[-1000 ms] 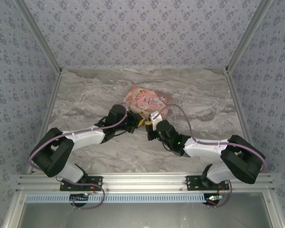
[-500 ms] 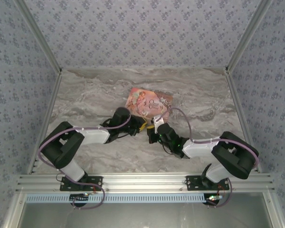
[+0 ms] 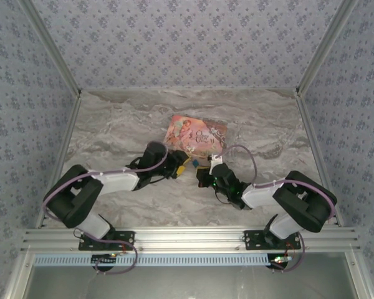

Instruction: Unlock the padlock with the key

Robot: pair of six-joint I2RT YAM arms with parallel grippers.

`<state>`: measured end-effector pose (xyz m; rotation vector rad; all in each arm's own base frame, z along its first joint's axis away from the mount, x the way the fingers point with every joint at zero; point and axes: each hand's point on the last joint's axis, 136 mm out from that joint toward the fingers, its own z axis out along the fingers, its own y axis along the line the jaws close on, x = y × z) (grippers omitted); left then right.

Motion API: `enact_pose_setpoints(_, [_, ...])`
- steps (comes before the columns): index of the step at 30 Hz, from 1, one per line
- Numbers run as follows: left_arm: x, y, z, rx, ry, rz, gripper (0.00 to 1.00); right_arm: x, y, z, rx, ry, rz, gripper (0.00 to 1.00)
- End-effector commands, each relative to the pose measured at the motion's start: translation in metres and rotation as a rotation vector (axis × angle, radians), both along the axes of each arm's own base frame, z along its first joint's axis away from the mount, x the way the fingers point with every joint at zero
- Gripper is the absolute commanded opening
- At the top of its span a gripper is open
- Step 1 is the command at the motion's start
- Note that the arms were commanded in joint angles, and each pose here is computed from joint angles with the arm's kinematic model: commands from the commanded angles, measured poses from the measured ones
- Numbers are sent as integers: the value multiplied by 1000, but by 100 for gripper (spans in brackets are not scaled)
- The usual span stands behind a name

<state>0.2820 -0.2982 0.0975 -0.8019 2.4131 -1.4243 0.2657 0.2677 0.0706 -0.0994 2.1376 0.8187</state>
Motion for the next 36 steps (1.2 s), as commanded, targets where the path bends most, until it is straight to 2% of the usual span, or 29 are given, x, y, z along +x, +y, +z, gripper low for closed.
enact_pose_setpoints(1, [5, 20, 18, 73, -82, 19, 58, -1, -3, -5, 136, 133, -65, 0])
enact_pose_setpoints(5, [8, 42, 28, 132, -123, 52, 61, -4, 0, -9, 216, 240, -84, 0])
enact_pose_setpoints(14, [15, 72, 45, 182, -167, 98, 64, 2, -3, -9, 333, 337, -135, 0])
enact_pose_setpoints(18, [19, 79, 50, 191, -177, 105, 65, 1, -8, -17, 332, 378, -162, 0])
enact_pose_setpoints(19, [20, 80, 51, 192, -180, 106, 65, 1, -10, -19, 326, 381, -169, 6])
enact_pose_setpoints(20, [22, 82, 53, 194, -184, 109, 65, 1, -12, -19, 319, 382, -177, 22])
enact_pose_setpoints(21, [23, 84, 53, 200, -185, 109, 65, 1, -14, -20, 308, 385, -185, 32])
enact_pose_setpoints(28, [36, 102, 59, 225, -204, 118, 65, -3, -27, -13, 184, 327, -158, 50])
enact_pose_setpoints(32, [47, 111, 66, 239, -246, 102, 68, -1, -35, 0, 125, 263, -121, 67])
enact_pose_setpoints(36, [59, 113, 67, 266, -283, 64, 71, 5, -38, 13, 181, 234, -87, 77])
